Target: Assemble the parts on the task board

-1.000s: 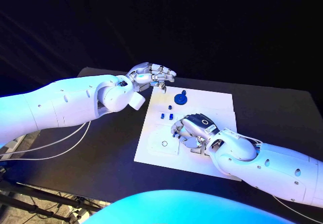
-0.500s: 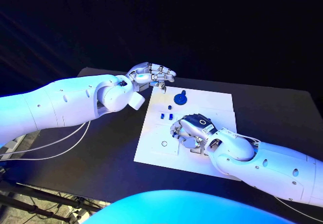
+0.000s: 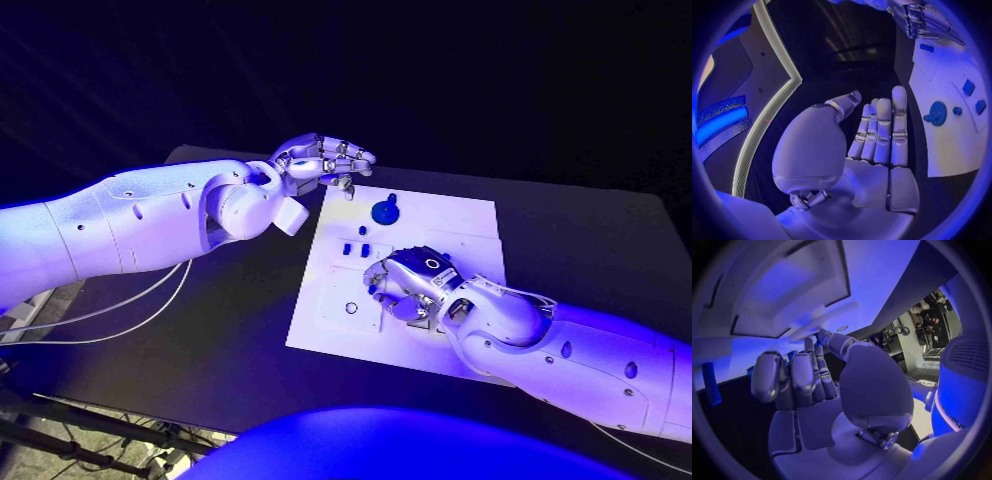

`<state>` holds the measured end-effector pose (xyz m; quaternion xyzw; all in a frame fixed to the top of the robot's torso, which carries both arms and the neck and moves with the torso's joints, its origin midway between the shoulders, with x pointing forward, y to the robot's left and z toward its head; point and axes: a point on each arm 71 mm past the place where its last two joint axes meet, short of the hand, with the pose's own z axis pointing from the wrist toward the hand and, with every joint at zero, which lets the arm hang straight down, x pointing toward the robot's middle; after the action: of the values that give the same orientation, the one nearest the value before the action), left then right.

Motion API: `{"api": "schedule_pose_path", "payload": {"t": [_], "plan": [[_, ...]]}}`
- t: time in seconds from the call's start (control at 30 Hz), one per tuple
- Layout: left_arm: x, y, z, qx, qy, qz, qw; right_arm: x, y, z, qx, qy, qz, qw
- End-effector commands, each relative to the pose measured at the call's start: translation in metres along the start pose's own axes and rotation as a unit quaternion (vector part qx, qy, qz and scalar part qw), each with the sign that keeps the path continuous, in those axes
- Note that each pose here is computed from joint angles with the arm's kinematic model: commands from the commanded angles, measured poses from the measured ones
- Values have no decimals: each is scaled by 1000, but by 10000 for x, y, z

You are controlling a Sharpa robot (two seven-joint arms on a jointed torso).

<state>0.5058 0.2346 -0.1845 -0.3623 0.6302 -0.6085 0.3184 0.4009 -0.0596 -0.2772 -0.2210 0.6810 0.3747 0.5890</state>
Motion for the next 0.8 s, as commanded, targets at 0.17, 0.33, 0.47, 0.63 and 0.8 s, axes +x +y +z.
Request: {"api": "schedule_pose_path", "payload": {"t": [0.17,0.33,0.47,0.63,0.8], "plan": [[13,-12,6,2,9,-5,1000,-24,-15,-29,6,-14,0,1000],[6,-10,10,2,9,-5,1000,-67,8,-69,2,-26,6,1000],[2,-6,15,1,9,-5,1000,-156,12,-130,2,-36,11,999],[-9,-1,21,1,9,-5,1000,-359,-78,-224,18,-38,25,999],[-22,-1,18,2,8,-5,1000,-634,-314,-335,51,-14,39,998]]}}
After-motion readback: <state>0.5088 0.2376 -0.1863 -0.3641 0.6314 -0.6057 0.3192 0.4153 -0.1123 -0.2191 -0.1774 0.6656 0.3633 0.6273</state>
